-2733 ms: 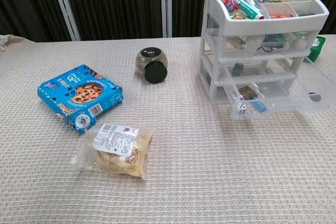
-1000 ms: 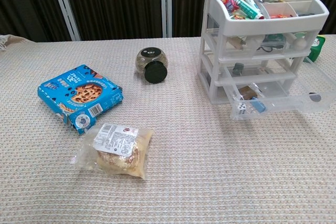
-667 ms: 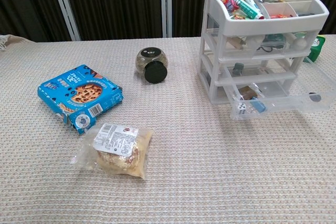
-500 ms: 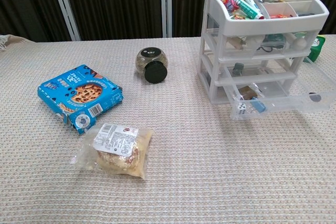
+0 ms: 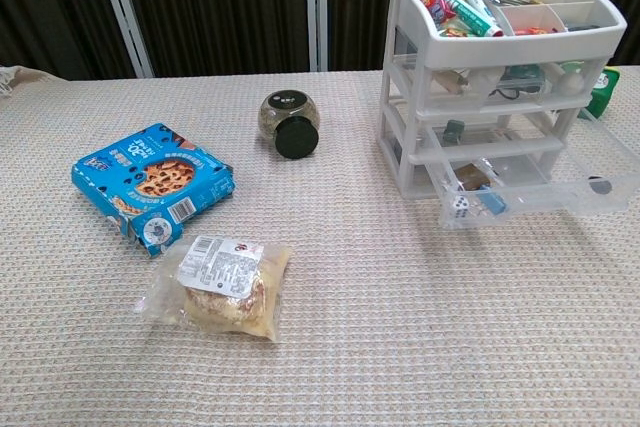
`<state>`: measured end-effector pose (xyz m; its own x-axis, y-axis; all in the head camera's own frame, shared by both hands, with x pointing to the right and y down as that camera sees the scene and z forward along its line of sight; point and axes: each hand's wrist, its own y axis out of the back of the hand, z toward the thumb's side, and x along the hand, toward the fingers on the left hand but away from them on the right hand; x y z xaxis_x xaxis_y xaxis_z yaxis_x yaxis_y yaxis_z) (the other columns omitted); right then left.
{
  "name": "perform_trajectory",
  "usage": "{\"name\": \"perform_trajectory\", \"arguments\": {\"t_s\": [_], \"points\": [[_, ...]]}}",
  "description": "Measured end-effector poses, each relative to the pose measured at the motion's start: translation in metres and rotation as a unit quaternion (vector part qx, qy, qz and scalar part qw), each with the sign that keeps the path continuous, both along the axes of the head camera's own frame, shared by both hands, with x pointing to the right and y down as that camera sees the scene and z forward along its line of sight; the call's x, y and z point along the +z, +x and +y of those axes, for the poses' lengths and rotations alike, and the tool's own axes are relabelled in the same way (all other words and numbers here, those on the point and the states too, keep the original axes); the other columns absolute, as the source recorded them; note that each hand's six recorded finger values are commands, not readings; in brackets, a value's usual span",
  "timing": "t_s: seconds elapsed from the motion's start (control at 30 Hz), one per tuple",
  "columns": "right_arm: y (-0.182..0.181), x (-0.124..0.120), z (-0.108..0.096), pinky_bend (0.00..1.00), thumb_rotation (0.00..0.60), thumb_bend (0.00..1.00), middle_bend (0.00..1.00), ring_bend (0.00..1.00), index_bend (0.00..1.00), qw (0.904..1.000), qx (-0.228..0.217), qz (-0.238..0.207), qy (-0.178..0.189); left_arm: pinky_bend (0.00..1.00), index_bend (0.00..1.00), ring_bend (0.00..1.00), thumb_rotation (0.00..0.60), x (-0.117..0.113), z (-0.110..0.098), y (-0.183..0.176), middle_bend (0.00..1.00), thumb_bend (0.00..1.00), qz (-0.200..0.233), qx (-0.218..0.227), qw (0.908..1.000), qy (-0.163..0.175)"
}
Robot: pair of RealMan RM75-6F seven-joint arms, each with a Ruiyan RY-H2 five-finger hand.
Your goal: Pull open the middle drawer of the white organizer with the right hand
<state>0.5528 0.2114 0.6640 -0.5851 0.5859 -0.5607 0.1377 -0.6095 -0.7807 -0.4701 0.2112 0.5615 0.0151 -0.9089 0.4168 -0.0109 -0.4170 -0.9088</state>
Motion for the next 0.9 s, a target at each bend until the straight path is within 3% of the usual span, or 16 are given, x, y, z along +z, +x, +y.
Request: {"name": "perform_trajectory", "arguments": {"t_s": [0.3,0.57,0.73,0.9], "points": [[0.004,0.003,0.005,0.63,0.600,0.23,1.00,0.98,0.53,0.9998,0.006,0.006,-0.017,0.00,0.00,0.00,0.600,0.000,0.000,0.000,0.00,0.32,0.001,0.000,1.0000,0.000],[0.001,0.000,0.005,0.63,0.600,0.19,0.99,0.96,0.19,0.9998,0.008,0.002,-0.016,0.00,0.00,0.00,0.600,0.000,0.000,0.000,0.00,0.32,0.001,0.000,1.0000,-0.001],[-0.003,-0.007,0.003,0.63,0.600,0.18,0.96,0.94,0.13,0.9999,0.006,-0.001,-0.010,0.00,0.00,0.00,0.600,0.000,0.000,0.000,0.00,0.32,0.001,0.000,1.0000,0.000],[-0.011,-0.022,-0.007,0.63,0.600,0.18,0.93,0.91,0.13,0.9996,-0.007,0.007,0.026,0.00,0.00,0.00,0.600,0.000,0.000,0.000,0.00,0.32,0.000,0.000,1.0000,-0.001]]}}
